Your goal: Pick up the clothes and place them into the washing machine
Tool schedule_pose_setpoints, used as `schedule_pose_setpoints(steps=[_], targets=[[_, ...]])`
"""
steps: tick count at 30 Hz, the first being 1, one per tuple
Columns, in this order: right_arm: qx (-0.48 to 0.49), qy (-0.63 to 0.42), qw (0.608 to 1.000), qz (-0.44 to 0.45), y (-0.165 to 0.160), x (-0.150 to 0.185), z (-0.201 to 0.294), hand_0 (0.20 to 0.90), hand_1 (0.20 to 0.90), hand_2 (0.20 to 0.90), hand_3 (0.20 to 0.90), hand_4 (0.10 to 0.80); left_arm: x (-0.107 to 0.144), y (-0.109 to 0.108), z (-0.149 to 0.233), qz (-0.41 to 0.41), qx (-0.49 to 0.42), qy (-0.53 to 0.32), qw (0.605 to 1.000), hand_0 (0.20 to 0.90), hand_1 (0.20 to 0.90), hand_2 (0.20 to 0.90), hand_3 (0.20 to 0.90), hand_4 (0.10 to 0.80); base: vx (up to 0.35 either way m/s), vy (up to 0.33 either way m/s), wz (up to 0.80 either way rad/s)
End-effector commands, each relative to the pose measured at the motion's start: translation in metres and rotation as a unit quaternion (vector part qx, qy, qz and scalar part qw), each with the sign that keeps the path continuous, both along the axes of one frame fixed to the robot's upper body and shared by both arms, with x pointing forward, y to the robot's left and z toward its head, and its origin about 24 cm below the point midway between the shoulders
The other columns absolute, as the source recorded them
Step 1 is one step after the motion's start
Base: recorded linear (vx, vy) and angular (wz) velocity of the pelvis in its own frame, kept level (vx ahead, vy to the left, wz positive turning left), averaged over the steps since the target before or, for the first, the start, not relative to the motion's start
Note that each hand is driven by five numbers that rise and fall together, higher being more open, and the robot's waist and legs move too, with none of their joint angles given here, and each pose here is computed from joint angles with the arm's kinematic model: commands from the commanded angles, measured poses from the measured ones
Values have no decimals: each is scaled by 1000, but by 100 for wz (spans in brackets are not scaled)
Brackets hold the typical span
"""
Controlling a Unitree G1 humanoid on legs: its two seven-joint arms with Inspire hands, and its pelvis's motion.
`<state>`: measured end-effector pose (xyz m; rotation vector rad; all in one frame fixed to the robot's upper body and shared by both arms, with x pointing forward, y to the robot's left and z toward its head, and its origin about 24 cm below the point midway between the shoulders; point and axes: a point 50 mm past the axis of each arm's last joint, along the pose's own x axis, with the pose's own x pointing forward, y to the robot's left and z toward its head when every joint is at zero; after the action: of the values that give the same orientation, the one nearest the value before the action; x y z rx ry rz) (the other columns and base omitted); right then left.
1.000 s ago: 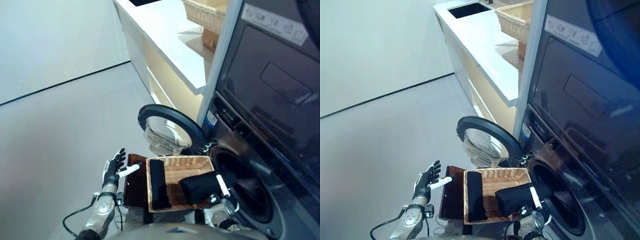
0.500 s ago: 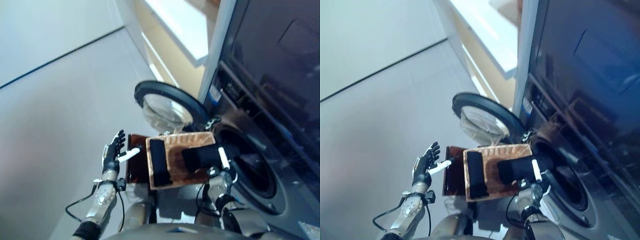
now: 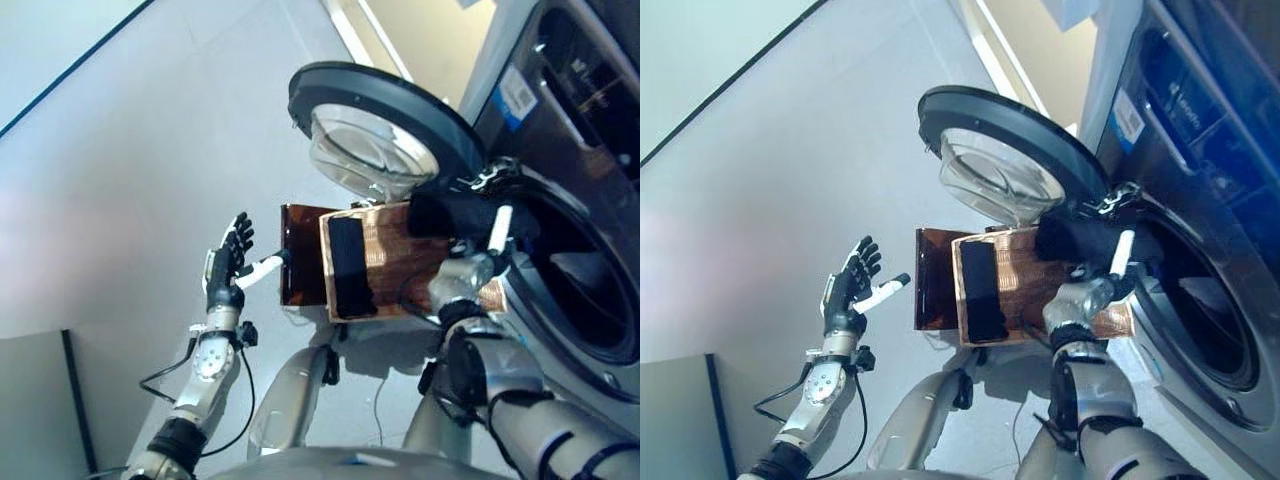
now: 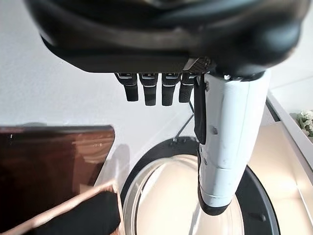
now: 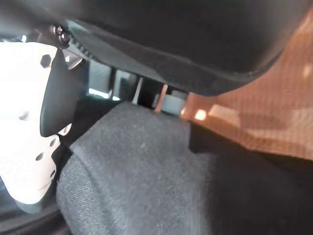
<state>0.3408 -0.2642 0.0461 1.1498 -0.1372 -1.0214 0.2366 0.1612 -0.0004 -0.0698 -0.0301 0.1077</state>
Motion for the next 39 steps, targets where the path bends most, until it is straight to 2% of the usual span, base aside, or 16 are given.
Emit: schedule_pose_setpoints(steps=[1,11,24,35,39], targets=[[-96,-118,988,-39,-30,14,77,200,200,200,200,300,9,9,38,2,0,-104,995,900,900,900,900,800,75,35,2],[-125,-161,971,-126,-72,-2,119,200,200,200,200,300,7,6,32,-5,-3,-91,996,900,900,900,900,800,52,12,1],[-129,-143,971,-143,-73,-10,109,200,200,200,200,300,7,-1,23,-15,-15,-69,997,900,900,900,900,800,-27,-7,-15],[-200,-175,946,-185,-100,-23,162,200,200,200,200,300,3,2,19,-24,-6,-58,998,900,900,900,900,800,-23,-36,-11],[-277,-174,921,-210,-120,-35,212,200,200,200,200,300,1,11,20,-15,9,-61,998,900,900,900,900,800,-9,-52,-6]])
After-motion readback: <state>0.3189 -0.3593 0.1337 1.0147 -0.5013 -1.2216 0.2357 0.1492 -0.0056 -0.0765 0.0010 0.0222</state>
